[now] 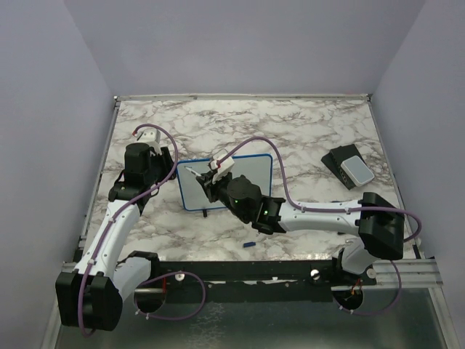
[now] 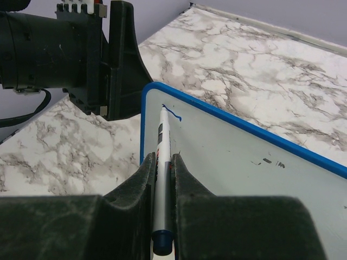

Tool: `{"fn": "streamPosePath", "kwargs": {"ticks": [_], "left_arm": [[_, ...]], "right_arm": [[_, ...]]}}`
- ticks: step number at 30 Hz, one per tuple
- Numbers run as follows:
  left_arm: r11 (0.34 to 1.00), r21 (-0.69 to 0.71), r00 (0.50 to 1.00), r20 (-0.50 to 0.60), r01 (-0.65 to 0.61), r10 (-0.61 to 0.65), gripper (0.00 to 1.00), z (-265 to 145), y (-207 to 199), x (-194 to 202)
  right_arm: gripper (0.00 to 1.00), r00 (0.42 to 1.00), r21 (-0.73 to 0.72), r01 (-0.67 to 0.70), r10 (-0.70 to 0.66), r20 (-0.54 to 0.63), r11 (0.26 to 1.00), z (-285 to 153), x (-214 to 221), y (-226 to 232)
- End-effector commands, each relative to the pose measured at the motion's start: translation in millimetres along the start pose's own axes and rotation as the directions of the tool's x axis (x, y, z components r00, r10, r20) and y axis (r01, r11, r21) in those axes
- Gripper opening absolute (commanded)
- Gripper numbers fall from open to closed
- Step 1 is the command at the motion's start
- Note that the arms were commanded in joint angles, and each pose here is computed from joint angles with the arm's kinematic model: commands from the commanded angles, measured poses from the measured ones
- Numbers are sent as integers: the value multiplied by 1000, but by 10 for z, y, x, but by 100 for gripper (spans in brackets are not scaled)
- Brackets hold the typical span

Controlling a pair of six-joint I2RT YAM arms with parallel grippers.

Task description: Write a sentence on the whiteboard

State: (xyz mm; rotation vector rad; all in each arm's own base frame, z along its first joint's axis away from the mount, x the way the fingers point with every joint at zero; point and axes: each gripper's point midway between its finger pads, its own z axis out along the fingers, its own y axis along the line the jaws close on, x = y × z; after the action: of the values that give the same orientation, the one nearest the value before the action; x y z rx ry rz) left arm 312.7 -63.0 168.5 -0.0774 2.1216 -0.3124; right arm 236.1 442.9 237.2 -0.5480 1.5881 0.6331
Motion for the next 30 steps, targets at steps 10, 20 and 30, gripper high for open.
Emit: {"fn": "streamPosePath", "kwargs": {"ticks": [10, 20, 30], "left_arm": [[999, 33, 1000, -14, -13, 14, 47, -34, -62, 62], [999, 32, 1000, -12, -15, 15, 47, -39, -58, 58], [999, 31, 1000, -11, -17, 17, 47, -42, -58, 54]], "right_arm": [[1, 1000, 42, 12, -11, -21, 999, 52, 83, -43], [0, 997, 27, 1, 1, -75, 1000, 12, 295, -25], [0, 991, 18, -13, 15, -131, 1000, -35, 521, -23]]}}
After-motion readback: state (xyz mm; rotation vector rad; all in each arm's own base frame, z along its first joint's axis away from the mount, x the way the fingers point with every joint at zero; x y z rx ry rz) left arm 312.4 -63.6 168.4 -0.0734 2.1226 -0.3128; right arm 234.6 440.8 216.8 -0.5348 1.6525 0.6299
